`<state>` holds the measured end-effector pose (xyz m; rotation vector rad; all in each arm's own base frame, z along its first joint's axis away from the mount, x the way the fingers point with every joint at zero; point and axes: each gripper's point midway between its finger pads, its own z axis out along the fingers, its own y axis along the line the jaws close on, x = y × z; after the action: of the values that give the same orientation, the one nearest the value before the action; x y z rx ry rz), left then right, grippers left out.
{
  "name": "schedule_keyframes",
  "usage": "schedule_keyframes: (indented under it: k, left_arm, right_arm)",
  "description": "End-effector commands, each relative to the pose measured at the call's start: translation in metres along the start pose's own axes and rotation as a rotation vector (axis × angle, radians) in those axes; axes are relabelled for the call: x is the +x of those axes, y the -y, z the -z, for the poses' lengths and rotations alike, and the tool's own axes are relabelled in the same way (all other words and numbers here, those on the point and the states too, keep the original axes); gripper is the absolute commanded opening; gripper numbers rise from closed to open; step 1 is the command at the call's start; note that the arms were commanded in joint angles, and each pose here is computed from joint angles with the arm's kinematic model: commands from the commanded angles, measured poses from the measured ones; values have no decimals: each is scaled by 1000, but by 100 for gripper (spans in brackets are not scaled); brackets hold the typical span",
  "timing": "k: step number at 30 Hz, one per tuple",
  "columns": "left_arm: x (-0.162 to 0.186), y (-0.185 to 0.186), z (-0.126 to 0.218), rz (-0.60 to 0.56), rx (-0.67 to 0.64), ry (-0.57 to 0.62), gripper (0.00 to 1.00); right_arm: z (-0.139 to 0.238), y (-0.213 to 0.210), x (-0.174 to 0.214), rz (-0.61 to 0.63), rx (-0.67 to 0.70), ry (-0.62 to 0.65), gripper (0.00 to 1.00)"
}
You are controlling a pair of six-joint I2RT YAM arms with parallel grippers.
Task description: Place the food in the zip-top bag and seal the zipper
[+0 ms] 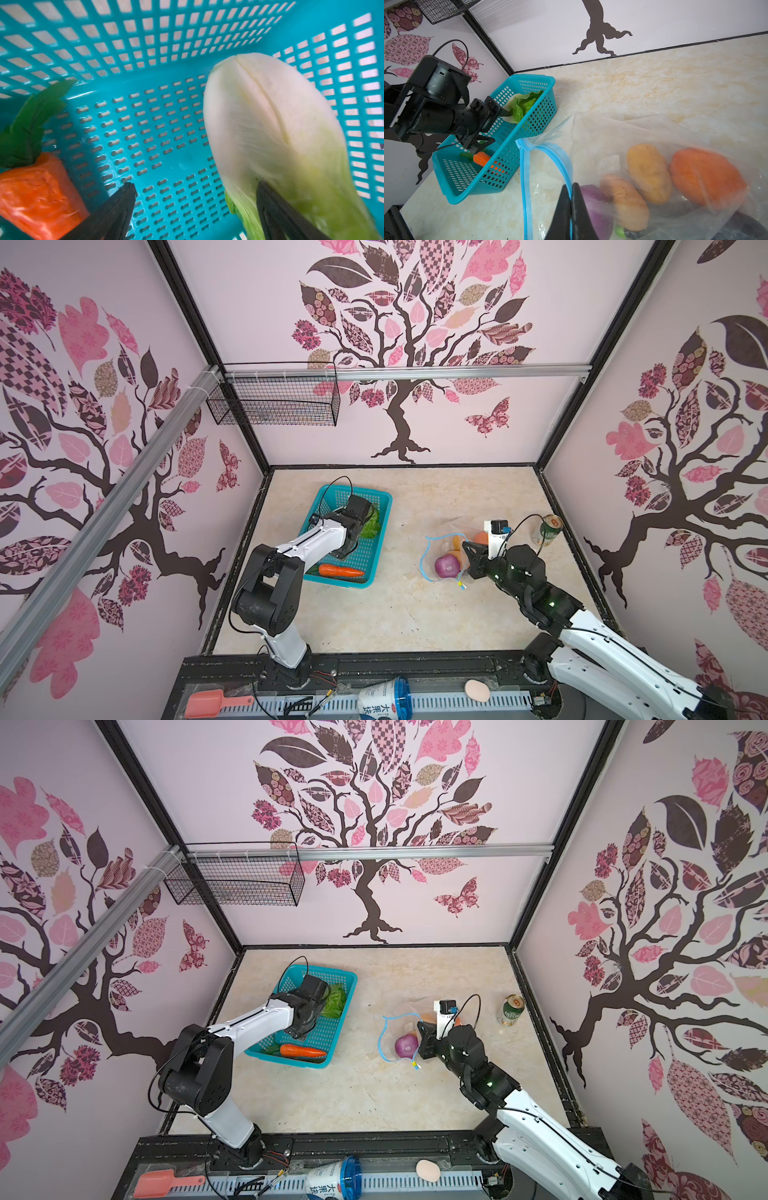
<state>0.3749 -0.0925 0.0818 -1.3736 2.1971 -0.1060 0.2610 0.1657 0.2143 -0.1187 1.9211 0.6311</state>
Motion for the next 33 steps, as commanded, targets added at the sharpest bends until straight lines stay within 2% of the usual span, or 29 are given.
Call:
schedule_keyframes:
  k: [1, 7, 11, 16, 26, 33]
  left_arm:
    - [-10, 2, 19, 0, 20, 12, 93]
    - [-17, -34, 42, 81, -63, 18, 91]
    - [-16, -58, 43, 142, -95, 22, 86]
    - [-6, -64, 33, 150, -129, -4, 84]
    - [12, -85, 9, 191, -307, -30, 81]
    - [32, -86, -19, 185, -347, -92, 82]
  right_arm:
    - [2, -3, -12, 8, 0, 31, 0]
    - [1, -3, -10, 4, -3, 26, 0]
    - [0, -2, -8, 1, -2, 24, 0]
    - [1, -3, -8, -3, -5, 23, 0]
    - [0, 0, -3, -3, 6, 13, 0]
    - [0, 2, -4, 4, 14, 15, 0]
